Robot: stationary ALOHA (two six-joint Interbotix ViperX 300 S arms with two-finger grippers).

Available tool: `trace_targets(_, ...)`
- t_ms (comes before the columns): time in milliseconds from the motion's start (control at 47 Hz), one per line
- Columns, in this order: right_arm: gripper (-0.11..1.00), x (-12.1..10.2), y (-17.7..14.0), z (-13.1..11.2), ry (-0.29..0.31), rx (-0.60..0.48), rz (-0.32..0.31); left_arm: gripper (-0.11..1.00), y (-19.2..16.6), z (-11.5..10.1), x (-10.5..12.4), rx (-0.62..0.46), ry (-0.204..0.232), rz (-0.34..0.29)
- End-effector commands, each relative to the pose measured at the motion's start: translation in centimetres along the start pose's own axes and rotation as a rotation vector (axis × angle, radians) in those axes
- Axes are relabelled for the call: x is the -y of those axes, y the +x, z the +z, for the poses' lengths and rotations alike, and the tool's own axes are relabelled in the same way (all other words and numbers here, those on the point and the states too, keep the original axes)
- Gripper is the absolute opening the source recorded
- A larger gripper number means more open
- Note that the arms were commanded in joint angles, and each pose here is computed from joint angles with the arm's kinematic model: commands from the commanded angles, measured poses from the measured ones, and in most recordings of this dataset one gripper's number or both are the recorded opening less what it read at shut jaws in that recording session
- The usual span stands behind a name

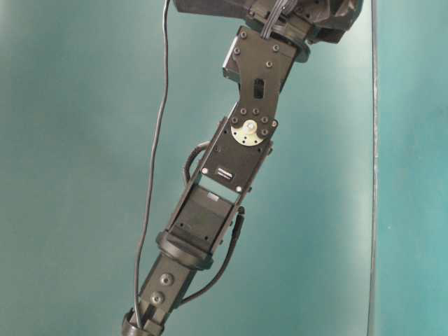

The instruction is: Move the cup to the right with left arm.

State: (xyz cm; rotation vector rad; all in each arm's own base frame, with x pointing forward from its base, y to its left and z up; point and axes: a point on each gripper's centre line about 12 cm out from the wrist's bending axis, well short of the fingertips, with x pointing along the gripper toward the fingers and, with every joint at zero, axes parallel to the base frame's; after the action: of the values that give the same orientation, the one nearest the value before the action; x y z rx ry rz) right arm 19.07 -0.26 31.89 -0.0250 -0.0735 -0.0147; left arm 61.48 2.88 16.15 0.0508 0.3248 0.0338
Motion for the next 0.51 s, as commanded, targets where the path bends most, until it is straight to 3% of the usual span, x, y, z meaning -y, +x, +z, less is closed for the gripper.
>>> trace_targets(0,-0.01,0.04,0.18,1.39,0.002,0.035,-0.001,0.64,-0.53,2.56,-0.05,0.057,-0.002,0.002)
trace_targets(489,-0.01,0.04,0.15,1.36,0.000,0.035,-0.001,0.64,-0.53,2.50,-0.05,0.055,-0.002,0.002)
